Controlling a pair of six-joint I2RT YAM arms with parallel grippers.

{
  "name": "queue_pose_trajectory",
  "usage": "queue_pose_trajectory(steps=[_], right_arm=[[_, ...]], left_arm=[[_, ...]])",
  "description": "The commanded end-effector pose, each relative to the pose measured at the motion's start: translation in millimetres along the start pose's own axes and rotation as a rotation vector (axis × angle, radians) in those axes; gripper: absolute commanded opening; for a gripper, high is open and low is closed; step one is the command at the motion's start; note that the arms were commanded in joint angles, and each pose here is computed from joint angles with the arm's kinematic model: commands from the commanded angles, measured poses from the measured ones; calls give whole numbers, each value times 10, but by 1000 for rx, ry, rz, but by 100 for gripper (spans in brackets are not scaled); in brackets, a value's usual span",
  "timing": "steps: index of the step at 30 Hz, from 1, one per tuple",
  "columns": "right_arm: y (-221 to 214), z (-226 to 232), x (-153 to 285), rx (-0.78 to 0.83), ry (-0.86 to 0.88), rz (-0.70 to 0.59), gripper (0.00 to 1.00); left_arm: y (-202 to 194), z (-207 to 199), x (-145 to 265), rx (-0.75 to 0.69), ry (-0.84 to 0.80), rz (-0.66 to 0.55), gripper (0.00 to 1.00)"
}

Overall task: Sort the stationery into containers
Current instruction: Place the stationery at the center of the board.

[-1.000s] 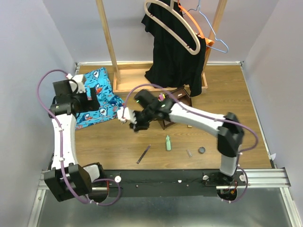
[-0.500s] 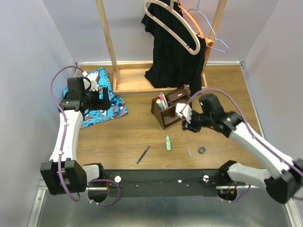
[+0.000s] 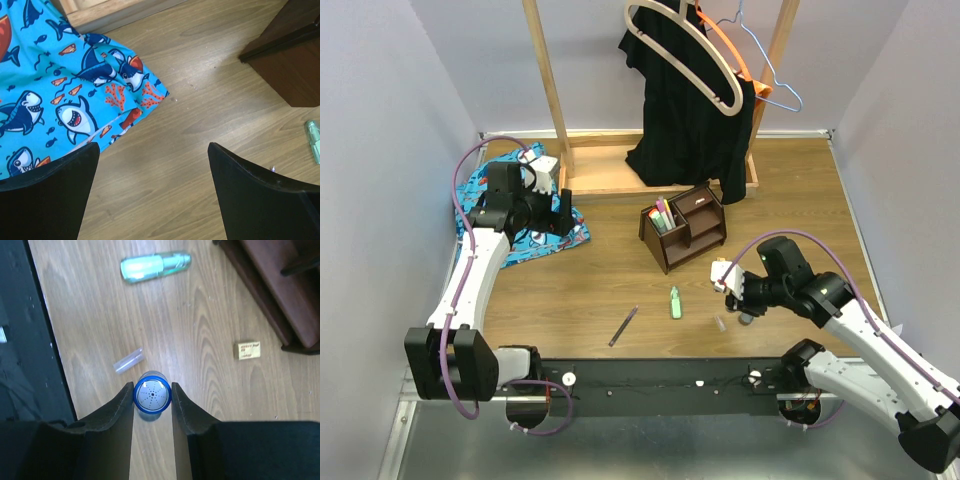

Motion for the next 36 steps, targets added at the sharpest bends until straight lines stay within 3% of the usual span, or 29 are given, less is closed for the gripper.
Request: queue_pose_trajectory(steps=[1,21,36], right_arm=[[-194,40,96,47,-28,62,1],[-526,-16,68,24,58,199,1],[-559,-15,-84,55,137,166,1]], left_arm=[[232,-1,11,-46,-12,-54,99],[335,-1,-190,-57,-43,-38,99],[282,9,-223,-55,-32,-21,99]])
Point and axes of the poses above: each gripper's point midway between its finger pads, its own x axis back along the fingers, its own z axis along the line the jaws close on, y = z × x, the point moved 7 cm from there along x, back along the fingers, and after that the axes turned 8 degrees about -x, right-handed, at the moved point
